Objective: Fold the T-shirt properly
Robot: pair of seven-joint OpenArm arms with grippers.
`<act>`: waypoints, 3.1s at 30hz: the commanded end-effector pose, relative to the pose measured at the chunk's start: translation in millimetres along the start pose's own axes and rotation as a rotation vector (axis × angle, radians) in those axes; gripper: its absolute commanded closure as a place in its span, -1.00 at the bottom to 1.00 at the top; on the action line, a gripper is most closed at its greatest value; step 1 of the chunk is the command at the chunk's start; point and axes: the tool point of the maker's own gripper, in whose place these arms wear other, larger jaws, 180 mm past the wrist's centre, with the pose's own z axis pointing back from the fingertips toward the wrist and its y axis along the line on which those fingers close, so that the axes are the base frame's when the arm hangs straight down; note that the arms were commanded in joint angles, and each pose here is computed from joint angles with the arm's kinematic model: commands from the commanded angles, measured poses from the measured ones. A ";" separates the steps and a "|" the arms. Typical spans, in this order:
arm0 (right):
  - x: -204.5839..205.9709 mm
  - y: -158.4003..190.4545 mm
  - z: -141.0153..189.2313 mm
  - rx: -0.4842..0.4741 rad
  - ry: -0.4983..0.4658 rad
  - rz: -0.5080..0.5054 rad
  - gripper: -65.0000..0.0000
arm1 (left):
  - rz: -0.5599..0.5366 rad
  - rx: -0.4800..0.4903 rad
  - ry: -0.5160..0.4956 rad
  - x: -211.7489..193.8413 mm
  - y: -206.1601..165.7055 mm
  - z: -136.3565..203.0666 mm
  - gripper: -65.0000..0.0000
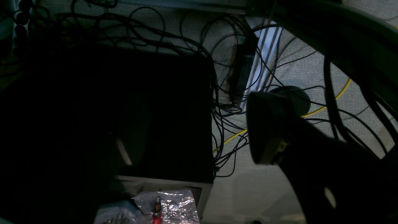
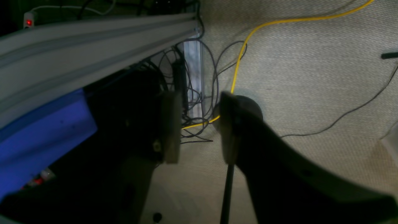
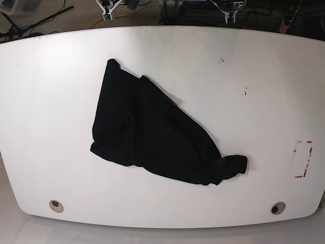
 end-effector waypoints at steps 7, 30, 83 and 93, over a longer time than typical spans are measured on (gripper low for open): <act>3.8 9.9 -3.5 0.018 -0.007 -0.004 0.42 | -0.010 0.008 0.005 -6.2 5.7 0.8 -0.39; -27.1 17.5 42.1 0.027 -0.126 -0.026 0.42 | -0.056 0.010 -0.236 -0.1 16.0 46.0 -0.38; 191.7 92.5 262.2 0.100 -0.890 0.266 0.36 | -0.088 0.009 -1.056 185.8 38.2 318.6 -0.82; 259.9 110.5 249.7 0.111 -0.854 0.386 -0.02 | -0.207 0.090 -1.138 215.6 36.7 330.3 -0.82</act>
